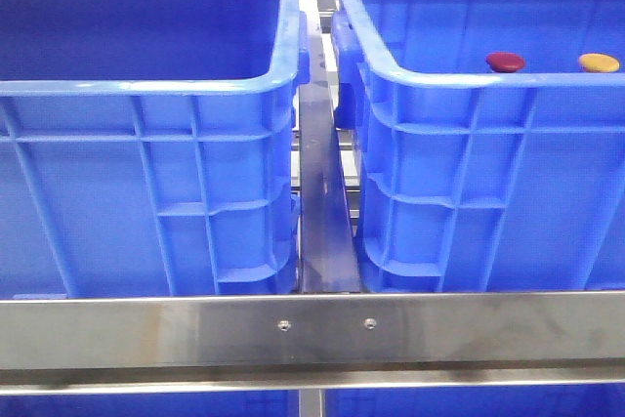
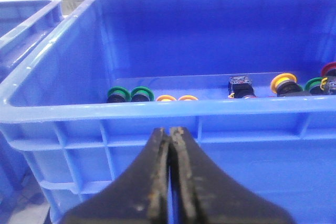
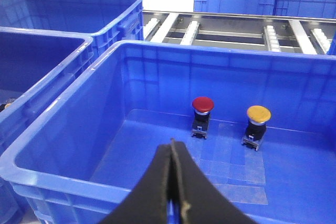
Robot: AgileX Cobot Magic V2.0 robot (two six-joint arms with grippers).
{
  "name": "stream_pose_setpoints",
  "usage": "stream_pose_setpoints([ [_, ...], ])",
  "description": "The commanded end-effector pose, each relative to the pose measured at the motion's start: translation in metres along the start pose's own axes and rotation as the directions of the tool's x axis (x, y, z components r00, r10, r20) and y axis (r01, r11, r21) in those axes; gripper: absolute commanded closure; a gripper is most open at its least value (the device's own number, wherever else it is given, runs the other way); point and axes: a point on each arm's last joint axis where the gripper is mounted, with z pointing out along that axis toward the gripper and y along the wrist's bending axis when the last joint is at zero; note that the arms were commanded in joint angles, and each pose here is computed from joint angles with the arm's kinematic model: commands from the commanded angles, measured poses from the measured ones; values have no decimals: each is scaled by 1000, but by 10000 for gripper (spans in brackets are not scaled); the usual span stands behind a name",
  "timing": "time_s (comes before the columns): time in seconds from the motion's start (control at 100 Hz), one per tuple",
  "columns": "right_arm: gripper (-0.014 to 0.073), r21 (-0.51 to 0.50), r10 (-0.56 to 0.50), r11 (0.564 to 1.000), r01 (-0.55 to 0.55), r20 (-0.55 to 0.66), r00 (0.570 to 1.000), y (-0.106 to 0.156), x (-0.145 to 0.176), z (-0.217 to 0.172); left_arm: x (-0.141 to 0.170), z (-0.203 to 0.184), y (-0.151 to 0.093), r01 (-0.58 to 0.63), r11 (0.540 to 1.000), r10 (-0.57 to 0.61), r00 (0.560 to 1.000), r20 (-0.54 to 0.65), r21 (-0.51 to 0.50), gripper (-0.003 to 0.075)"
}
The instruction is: Pick red and yellow buttons and place in box
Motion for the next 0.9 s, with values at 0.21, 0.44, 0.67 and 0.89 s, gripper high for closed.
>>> stream_pose_setpoints([
  [0.21, 655, 25, 8, 1000, -9, 42, 999, -2, -11, 0, 9, 0, -1, 13, 1000, -12, 998, 55, -3, 740],
  [0.44, 655, 25, 8, 1000, -9, 42, 999, -2, -11, 0, 9, 0, -1, 13, 1000, -12, 998, 55, -3, 740],
  [0.67, 655, 25, 8, 1000, -9, 42, 999, -2, -11, 0, 9, 0, -1, 13, 1000, -12, 998, 55, -3, 740],
  [0.89, 655, 96, 5, 995, -13, 85, 996, -9, -14, -1, 9, 0, -1, 13, 1000, -12, 998, 55, -3, 740],
])
